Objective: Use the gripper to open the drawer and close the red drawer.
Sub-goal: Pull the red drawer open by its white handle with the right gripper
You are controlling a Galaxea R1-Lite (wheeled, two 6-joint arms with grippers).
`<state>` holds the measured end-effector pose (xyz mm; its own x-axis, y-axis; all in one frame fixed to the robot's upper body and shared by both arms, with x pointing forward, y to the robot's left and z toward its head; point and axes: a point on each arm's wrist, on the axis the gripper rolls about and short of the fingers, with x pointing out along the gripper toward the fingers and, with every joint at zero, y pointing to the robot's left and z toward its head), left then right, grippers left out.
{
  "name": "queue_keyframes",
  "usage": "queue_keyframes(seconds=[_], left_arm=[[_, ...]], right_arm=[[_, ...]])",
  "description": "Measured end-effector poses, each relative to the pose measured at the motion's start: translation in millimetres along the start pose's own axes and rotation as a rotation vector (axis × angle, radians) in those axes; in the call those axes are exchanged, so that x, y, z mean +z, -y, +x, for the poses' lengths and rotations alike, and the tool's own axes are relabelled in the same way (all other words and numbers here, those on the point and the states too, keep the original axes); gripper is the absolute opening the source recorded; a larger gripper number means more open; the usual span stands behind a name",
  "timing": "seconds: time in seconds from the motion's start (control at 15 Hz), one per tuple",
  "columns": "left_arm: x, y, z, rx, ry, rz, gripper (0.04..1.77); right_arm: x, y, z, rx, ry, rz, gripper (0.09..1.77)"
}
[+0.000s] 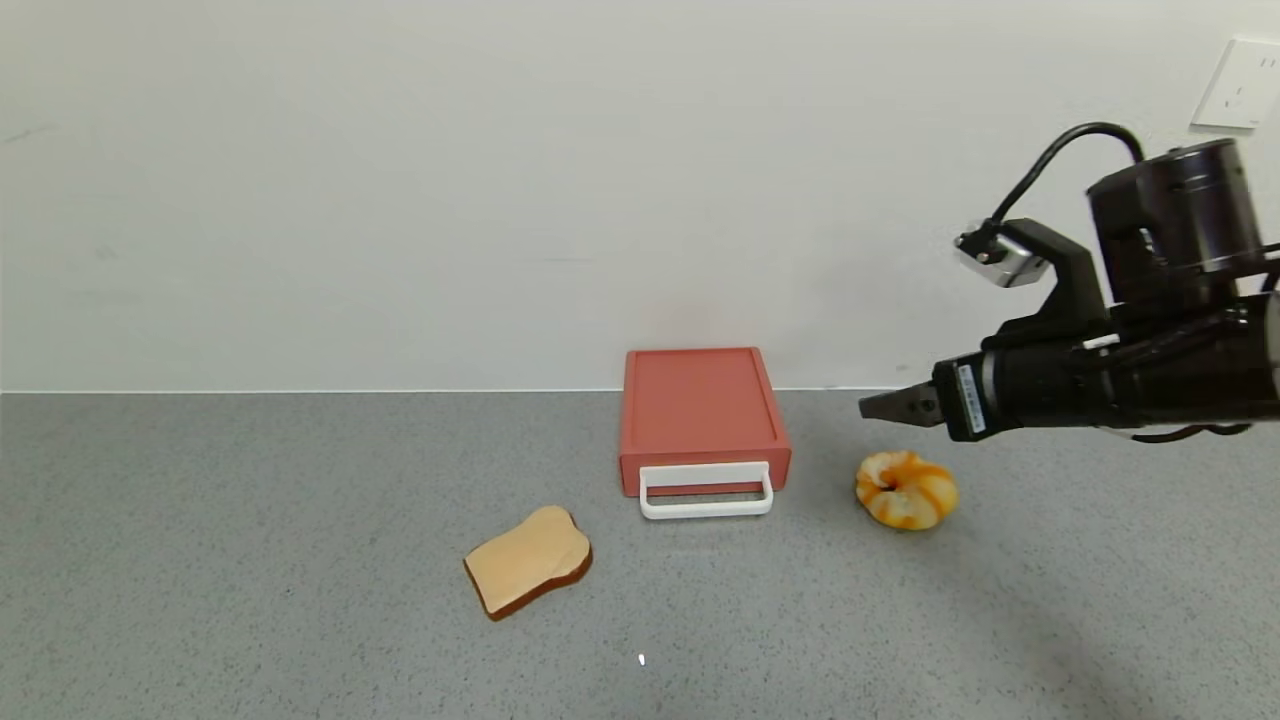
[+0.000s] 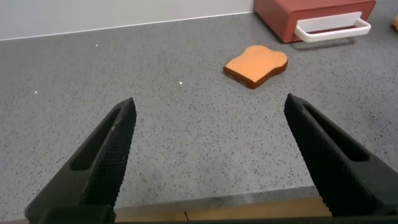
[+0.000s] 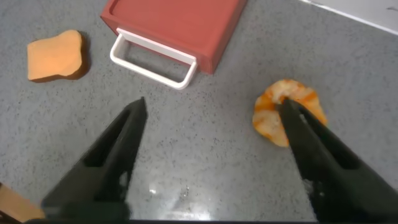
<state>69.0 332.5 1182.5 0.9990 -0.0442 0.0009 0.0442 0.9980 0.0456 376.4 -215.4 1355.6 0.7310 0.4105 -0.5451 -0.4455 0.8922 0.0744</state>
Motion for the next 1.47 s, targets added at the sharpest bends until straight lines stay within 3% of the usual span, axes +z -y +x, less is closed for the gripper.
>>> queue_keyframes(seconds=[0.4,0.47,0.8,1.2,1.47], left_arm=[[0.0,0.0,0.0,0.0,0.0,0.001,1.72],[-0.1,0.0,0.0,0.0,-0.001,0.001,1.72],[-0.1,0.0,0.0,0.0,-0.001,0.003,1.72],[-0.2,0.0,0.0,-0.001,-0.002,0.002,1.72],[-0.2,0.0,0.0,-0.001,-0.002,0.003,1.72]], right_arm=[[2.2,-11.9,45.6,0.022,-0.06,-0.019,0.68],[1.7,-12.7,48.8,0.024,-0.066,-0.02,0.09],[5.8,-23.8,60.6,0.021,-0.091,-0.006,0.12],[29.1,-55.1,78.1,0.049,-0.151,0.007,0.12],[27.8,-78.2,114.8,-0.015,-0.217,0.022,0.12]])
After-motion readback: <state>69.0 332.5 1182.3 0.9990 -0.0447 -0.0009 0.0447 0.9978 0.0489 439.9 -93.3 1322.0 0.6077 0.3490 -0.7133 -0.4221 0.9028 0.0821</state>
